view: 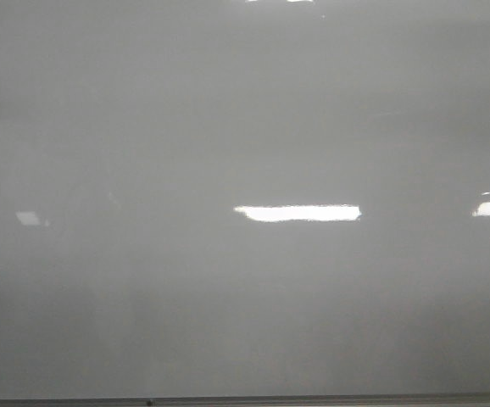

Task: Write number 7 on whiteboard

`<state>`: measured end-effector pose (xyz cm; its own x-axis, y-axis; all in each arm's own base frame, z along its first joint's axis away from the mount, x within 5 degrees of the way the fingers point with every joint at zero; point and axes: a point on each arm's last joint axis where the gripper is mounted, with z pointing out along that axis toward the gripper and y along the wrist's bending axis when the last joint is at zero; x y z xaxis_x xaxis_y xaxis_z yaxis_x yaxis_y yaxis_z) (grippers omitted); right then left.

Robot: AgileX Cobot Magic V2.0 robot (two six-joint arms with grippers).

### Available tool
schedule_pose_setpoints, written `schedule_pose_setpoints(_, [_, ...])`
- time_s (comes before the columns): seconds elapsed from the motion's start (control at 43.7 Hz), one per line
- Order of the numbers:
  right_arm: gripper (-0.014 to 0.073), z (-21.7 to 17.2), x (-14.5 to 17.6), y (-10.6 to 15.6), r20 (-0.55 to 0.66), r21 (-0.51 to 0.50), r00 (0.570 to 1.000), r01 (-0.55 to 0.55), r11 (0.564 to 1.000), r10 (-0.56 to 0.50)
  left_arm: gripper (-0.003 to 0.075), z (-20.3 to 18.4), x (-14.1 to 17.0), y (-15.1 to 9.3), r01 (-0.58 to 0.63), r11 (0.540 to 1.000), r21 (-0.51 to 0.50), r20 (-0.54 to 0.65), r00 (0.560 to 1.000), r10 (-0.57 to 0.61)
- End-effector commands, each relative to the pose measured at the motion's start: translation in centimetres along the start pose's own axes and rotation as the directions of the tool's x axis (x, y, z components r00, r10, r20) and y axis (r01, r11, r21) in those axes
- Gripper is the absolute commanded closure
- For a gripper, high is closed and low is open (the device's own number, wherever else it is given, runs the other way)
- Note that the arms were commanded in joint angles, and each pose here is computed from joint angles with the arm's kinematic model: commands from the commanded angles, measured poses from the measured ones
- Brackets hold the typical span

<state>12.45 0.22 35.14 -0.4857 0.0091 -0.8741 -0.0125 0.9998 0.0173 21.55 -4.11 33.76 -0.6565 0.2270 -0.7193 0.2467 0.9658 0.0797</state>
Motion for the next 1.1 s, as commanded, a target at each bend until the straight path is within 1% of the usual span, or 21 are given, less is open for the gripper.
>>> schedule_pose_setpoints(0.0, [0.0066, -0.8, -1.8, 0.0, 0.072, 0.002, 0.997, 0.004, 1.0, -0.004, 0.0741, -1.9, -1.5, -1.6, -0.125, 0.99, 0.07, 0.01, 0.992, 0.125])
schedule_pose_setpoints(0.091, [0.0066, -1.0, -1.8, 0.0, 0.065, 0.001, 0.998, 0.004, 1.0, -0.004, 0.0741, -2.0, -1.9, -3.3, -0.24, 0.958, 0.158, -0.006, 0.97, 0.244])
schedule_pose_setpoints(0.137, [0.0066, -1.0, -1.8, 0.0, 0.06, 0.001, 0.998, 0.004, 1.0, -0.004, 0.0741, -1.8, -2.0, -4.5, -0.321, 0.921, 0.221, 0.0, 0.944, 0.329])
schedule_pose_setpoints(0.183, [0.0066, -0.9, -1.7, 0.0, 0.051, 0.001, 0.999, 0.006, 1.0, -0.006, 0.0741, -1.6, -1.9, -5.6, -0.378, 0.882, 0.282, 0.001, 0.919, 0.393])
schedule_pose_setpoints(0.229, [0.0066, -0.6, -1.6, 0.0, 0.032, 0.002, 0.999, 0.015, 1.0, -0.015, 0.0741, -1.3, -1.9, -6.4, -0.421, 0.846, 0.326, 0.001, 0.895, 0.445])
schedule_pose_setpoints(0.274, [0.0066, -0.3, -1.6, 0.0, 0.011, 0.001, 1.0, 0.024, 1.0, -0.024, 0.0741, -1.1, -1.8, -7.5, -0.467, 0.798, 0.381, 0.01, 0.865, 0.502])
schedule_pose_setpoints(0.343, [0.0066, 0.1, -1.5, 0.0, -0.018, -0.001, 0.999, 0.031, 1.0, -0.031, 0.0741, -0.6, -1.8, -8.9, -0.508, 0.741, 0.44, 0.025, 0.831, 0.555])
schedule_pose_setpoints(0.412, [0.0066, 0.8, -1.4, 0.1, -0.05, -0.01, 0.998, 0.042, 0.999, -0.042, 0.0741, -0.2, -1.8, -10.2, -0.558, 0.683, 0.471, 0.052, 0.79, 0.611])
schedule_pose_setpoints(0.457, [0.0066, 1.3, -1.4, 0.2, -0.07, -0.019, 0.996, 0.056, 0.998, -0.057, 0.0741, -0.1, -1.6, -11.2, -0.601, 0.633, 0.489, 0.08, 0.753, 0.653])
schedule_pose_setpoints(0.549, [0.0066, 2.2, -1.3, 0.8, -0.103, -0.074, 0.99, 0.093, 0.993, -0.101, 0.0741, 0.0, -1.4, -12.8, -0.65, 0.562, 0.512, 0.122, 0.702, 0.701])
schedule_pose_setpoints(0.64, [0.0066, 3.2, -1.2, 1.7, -0.125, -0.152, 0.977, 0.154, 0.976, -0.174, 0.0741, -0.1, -1.3, -14.0, -0.682, 0.518, 0.516, 0.163, 0.672, 0.723])
schedule_pose_setpoints(0.686, [0.0066, 3.6, -1.3, 2.3, -0.13, -0.2, 0.963, 0.209, 0.957, -0.238, 0.0741, -0.1, -1.2, -14.5, -0.69, 0.503, 0.52, 0.175, 0.663, 0.728])
schedule_pose_setpoints(0.732, [0.0066, 3.9, -1.3, 3.1, -0.133, -0.261, 0.945, 0.257, 0.93, -0.299, 0.0741, -0.3, -1.1, -14.8, -0.698, 0.493, 0.52, 0.189, 0.657, 0.73])
schedule_pose_setpoints(0.8, [0.0066, 4.1, -1.6, 4.5, -0.106, -0.359, 0.906, 0.35, 0.865, -0.41, 0.0741, -0.5, -0.9, -15.3, -0.706, 0.474, 0.526, 0.2, 0.645, 0.738])
schedule_pose_setpoints(0.846, [0.0066, 4.1, -1.8, 5.8, -0.065, -0.44, 0.867, 0.419, 0.794, -0.494, 0.0741, -0.5, -0.9, -15.5, -0.712, 0.463, 0.528, 0.207, 0.636, 0.743])
schedule_pose_setpoints(0.869, [0.0066, 4.1, -1.9, 6.2, -0.043, -0.472, 0.844, 0.455, 0.755, -0.535, 0.0741, -0.6, -0.8, -15.7, -0.722, 0.448, 0.528, 0.218, 0.625, 0.75])
schedule_pose_setpoints(0.983, [0.0066, 3.8, -2.4, 9.0, 0.07, -0.608, 0.758, 0.548, 0.574, -0.649, 0.0741, -0.9, -0.6, -16.3, -0.755, 0.394, 0.524, 0.254, 0.581, 0.773])
schedule_pose_setpoints(1.029, [0.0066, 3.8, -2.5, 9.9, 0.101, -0.646, 0.733, 0.562, 0.516, -0.672, 0.0741, -1.1, -0.5, -16.5, -0.761, 0.382, 0.525, 0.264, 0.572, 0.776])
schedule_pose_setpoints(1.075, [0.0066, 3.8, -2.7, 10.7, 0.127, -0.671, 0.714, 0.573, 0.47, -0.689, 0.0741, -1.2, -0.4, -16.7, -0.765, 0.373, 0.526, 0.272, 0.566, 0.778])
